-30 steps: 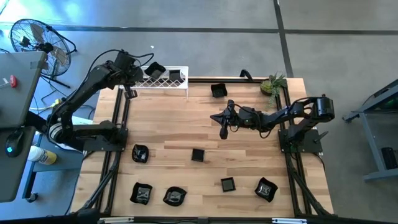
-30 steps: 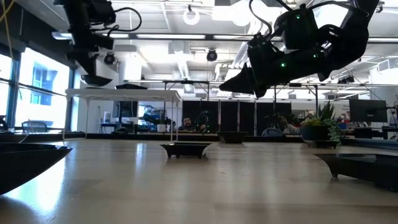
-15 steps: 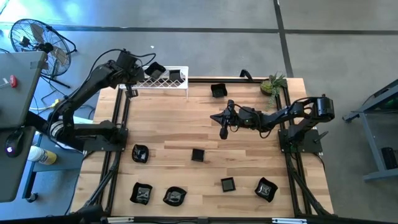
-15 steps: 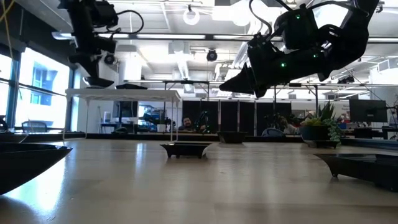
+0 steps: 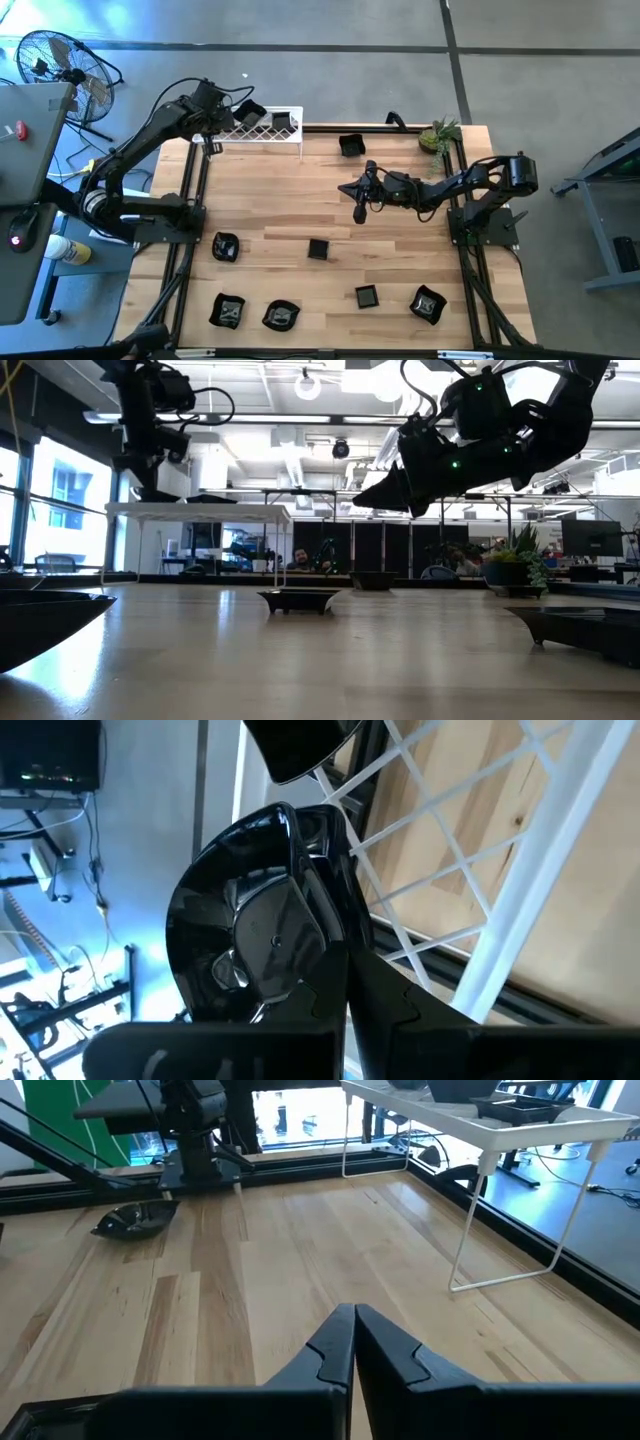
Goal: Pick & Place Mini shaped plates
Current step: Stack the black leaf-shaped plate on top of the black leaf-shaped plate on the shelf, then stack the black square plate on top of the black square plate on the shelf
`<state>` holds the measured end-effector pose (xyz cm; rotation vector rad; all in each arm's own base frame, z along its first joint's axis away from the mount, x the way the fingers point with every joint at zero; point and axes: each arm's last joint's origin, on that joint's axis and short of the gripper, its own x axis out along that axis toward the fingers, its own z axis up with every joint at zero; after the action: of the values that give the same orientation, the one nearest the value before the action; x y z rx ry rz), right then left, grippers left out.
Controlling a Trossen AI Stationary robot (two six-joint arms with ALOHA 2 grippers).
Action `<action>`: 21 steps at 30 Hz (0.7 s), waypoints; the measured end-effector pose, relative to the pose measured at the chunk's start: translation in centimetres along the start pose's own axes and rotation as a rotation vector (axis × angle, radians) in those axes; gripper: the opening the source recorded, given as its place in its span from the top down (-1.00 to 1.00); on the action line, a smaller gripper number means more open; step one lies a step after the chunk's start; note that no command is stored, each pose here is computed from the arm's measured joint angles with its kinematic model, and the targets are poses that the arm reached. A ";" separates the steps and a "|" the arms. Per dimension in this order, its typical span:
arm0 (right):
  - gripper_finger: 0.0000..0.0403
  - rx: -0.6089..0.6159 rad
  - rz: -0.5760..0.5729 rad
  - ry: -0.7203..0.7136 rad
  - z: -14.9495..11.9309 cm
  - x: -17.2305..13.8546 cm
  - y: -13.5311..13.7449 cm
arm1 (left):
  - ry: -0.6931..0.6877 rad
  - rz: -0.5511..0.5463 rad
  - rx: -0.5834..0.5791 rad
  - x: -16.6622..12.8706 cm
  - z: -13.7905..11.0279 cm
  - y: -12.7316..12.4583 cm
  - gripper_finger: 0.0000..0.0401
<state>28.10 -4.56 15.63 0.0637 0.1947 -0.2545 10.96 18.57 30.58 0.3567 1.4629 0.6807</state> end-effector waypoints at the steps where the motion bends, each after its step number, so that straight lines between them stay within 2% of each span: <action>1: 0.96 0.000 0.000 0.000 0.0 0.0 0.0 | 0.001 0.000 -0.001 0.0 0.0 0.0 0.97; 11: 0.98 0.000 0.000 0.000 0.0 0.0 0.0 | 0.018 0.021 -0.024 0.0 0.0 0.1 0.59; 16: 0.97 0.000 0.000 0.000 0.0 0.0 0.0 | -0.003 0.073 -0.053 -1.3 -0.2 0.8 0.55; 21: 0.99 0.000 0.000 0.000 0.0 0.0 0.0 | -0.094 0.043 -0.117 -3.0 -0.4 1.2 0.56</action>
<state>28.10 -4.56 15.63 0.0641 0.1947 -0.2542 10.46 17.57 33.58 0.3258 1.3229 0.7701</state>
